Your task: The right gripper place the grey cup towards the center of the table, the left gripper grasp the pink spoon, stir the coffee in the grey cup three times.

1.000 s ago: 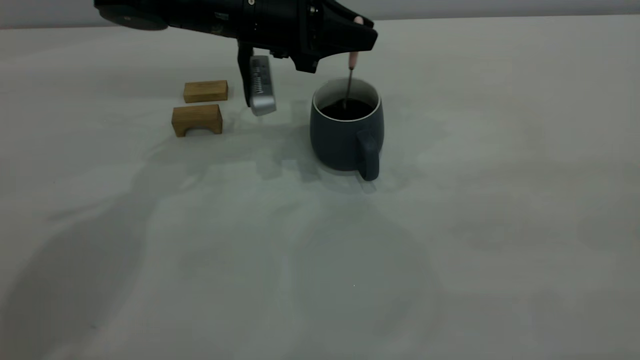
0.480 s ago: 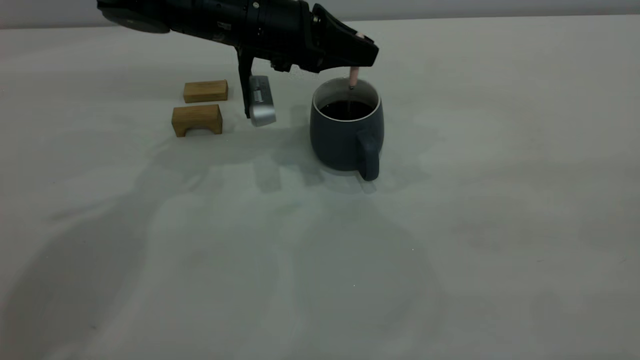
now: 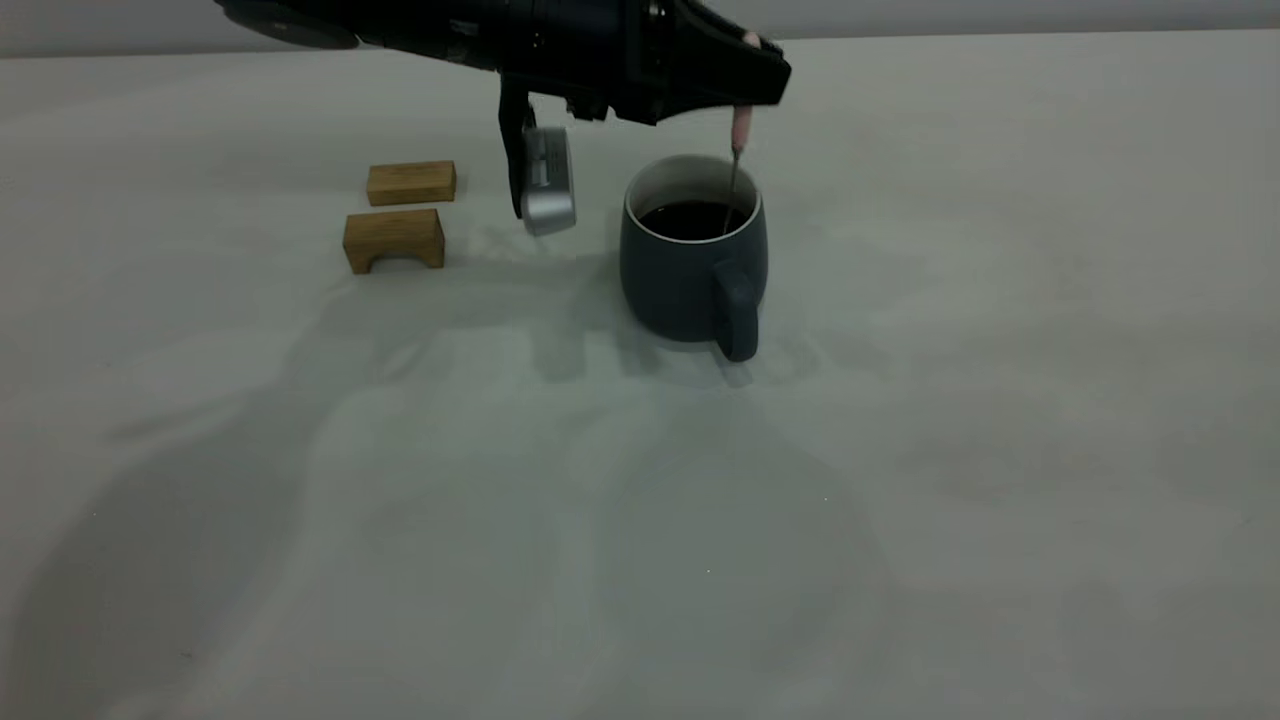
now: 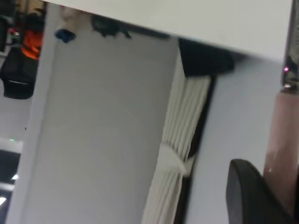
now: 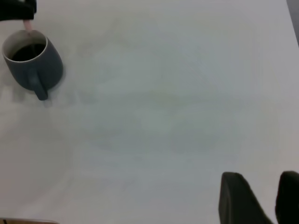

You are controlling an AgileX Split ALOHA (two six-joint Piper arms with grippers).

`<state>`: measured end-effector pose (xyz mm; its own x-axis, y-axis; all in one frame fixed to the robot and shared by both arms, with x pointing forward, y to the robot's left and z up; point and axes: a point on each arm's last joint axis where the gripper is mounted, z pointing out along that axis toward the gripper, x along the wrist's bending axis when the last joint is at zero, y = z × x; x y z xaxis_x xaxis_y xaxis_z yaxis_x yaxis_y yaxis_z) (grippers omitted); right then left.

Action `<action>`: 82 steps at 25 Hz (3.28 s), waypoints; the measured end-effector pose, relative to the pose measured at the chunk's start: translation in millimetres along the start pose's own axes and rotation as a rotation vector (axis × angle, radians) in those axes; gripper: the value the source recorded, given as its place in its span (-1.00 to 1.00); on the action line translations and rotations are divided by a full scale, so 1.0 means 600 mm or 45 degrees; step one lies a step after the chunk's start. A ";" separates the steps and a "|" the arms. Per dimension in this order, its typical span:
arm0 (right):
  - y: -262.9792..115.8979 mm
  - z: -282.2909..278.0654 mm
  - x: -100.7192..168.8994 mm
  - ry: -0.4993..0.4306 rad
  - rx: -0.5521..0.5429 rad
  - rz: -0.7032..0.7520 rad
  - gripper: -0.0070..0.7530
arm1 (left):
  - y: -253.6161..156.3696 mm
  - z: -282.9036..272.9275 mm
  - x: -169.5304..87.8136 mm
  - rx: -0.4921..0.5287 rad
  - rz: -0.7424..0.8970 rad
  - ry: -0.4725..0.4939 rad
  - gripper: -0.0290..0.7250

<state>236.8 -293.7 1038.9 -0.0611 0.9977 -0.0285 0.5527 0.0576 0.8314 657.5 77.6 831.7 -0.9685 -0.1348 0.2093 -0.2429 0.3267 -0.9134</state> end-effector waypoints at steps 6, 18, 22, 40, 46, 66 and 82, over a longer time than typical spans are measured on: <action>0.000 0.000 0.000 0.000 0.000 0.000 -0.36 | 0.015 -0.009 -0.011 -0.143 0.010 -0.047 -0.50; 0.000 0.000 0.000 0.000 0.000 0.000 -0.36 | -0.008 0.003 -0.005 -0.013 0.207 0.013 -0.50; 0.000 0.000 0.000 0.000 0.000 0.000 -0.36 | -0.001 0.003 0.004 -0.075 0.107 0.092 -0.50; 0.000 0.000 0.000 0.000 0.000 0.000 -0.36 | 0.002 -0.023 -0.016 -0.199 0.467 0.108 -0.02; 0.000 0.000 0.000 0.000 0.000 0.000 -0.36 | -0.029 -0.052 -0.019 -0.446 0.871 0.299 0.18; 0.000 0.000 0.000 0.000 0.000 0.000 -0.36 | -0.482 -0.418 0.181 -1.792 2.718 0.581 0.19; 0.000 0.000 0.000 0.000 0.000 0.001 -0.35 | -0.220 -0.492 0.494 -1.644 2.468 0.892 0.19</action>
<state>236.8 -293.7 1038.9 -0.0604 0.9978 -0.0276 0.5527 0.0565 0.8314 386.3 270.5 1117.6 0.1428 0.9889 0.0418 0.9153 -0.1480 0.3747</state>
